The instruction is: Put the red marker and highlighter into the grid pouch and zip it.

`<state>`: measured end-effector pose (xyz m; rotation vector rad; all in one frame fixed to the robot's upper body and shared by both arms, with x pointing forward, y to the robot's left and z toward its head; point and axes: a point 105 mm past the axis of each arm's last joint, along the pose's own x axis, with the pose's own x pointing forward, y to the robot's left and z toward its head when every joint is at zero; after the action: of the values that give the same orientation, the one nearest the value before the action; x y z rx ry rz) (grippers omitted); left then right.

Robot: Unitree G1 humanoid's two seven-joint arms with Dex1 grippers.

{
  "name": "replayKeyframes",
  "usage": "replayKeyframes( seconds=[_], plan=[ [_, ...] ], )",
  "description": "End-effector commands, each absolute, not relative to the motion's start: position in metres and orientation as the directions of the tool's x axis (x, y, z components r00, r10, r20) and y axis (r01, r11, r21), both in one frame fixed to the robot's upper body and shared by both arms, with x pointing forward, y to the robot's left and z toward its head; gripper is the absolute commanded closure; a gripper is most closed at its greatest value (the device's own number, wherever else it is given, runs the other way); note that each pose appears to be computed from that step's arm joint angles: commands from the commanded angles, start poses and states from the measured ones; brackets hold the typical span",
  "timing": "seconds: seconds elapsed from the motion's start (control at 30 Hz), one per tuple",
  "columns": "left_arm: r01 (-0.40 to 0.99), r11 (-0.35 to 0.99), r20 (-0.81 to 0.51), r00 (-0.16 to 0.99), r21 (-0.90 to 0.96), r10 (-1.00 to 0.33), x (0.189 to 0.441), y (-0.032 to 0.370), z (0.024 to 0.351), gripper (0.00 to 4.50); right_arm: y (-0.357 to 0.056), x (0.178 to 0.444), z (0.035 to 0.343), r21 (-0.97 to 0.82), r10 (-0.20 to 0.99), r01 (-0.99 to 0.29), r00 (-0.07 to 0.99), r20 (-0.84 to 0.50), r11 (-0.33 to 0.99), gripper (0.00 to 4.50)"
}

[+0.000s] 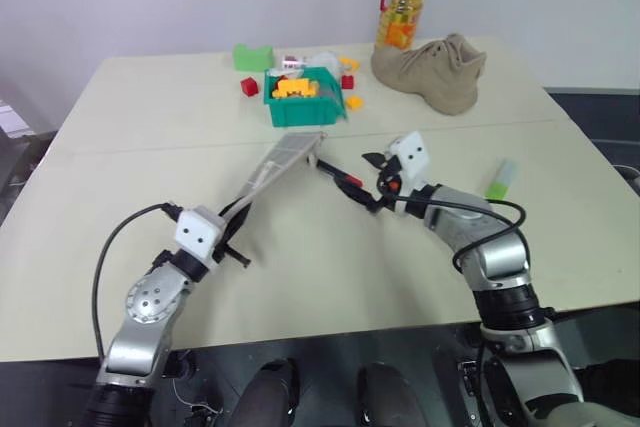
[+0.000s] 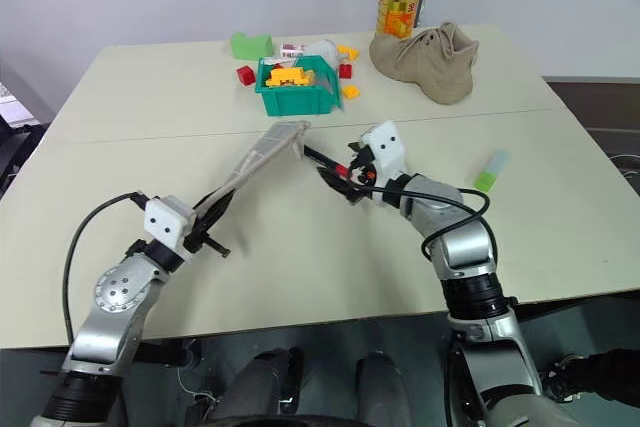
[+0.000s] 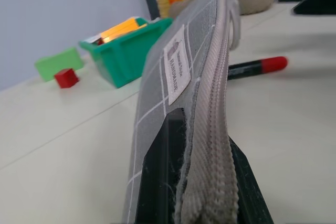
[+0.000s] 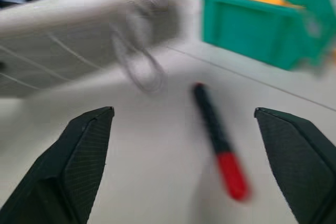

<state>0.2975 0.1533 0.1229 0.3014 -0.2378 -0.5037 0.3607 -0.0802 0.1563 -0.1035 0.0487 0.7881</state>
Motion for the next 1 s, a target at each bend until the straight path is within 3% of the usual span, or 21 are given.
replayKeyframes(
  seconds=[0.03,0.2,0.23,0.3,0.5,0.53,0.9,1.0],
  plan=[
    [0.443,0.821,0.192,0.826,0.361,-0.53,0.295,0.141,0.135,4.5,-0.071,0.365,0.175,-0.116,0.689,-0.686,0.725,-0.021,0.719,0.05],
    [0.457,0.815,0.191,0.818,0.356,-0.543,0.294,0.136,0.134,4.5,-0.073,0.375,0.174,-0.122,0.642,-0.639,0.767,-0.015,0.76,0.05],
    [0.461,0.813,0.191,0.816,0.356,-0.546,0.293,0.135,0.134,4.5,-0.073,0.376,0.174,-0.123,0.639,-0.635,0.769,-0.014,0.762,0.29],
    [0.465,0.811,0.189,0.814,0.354,-0.549,0.293,0.134,0.133,4.5,-0.072,0.375,0.174,-0.118,0.645,-0.642,0.764,-0.008,0.758,0.95],
    [0.475,0.804,0.177,0.811,0.358,-0.558,0.292,0.132,0.13,4.5,-0.067,0.37,0.175,-0.138,0.672,-0.666,0.741,-0.009,0.733,4.16],
    [0.477,0.802,0.174,0.81,0.359,-0.56,0.293,0.131,0.129,4.5,-0.066,0.369,0.175,-0.142,0.676,-0.67,0.737,-0.011,0.729,4.43],
    [0.488,0.803,0.15,0.816,0.341,-0.559,0.3,0.114,0.128,4.5,-0.018,0.323,0.158,-0.355,0.833,-0.825,0.523,-0.182,0.44,4.43],
    [0.49,0.807,0.151,0.817,0.329,-0.557,0.304,0.106,0.129,4.5,0.004,0.301,0.158,-0.364,0.887,-0.875,0.41,-0.21,0.319,4.43]
  ],
)
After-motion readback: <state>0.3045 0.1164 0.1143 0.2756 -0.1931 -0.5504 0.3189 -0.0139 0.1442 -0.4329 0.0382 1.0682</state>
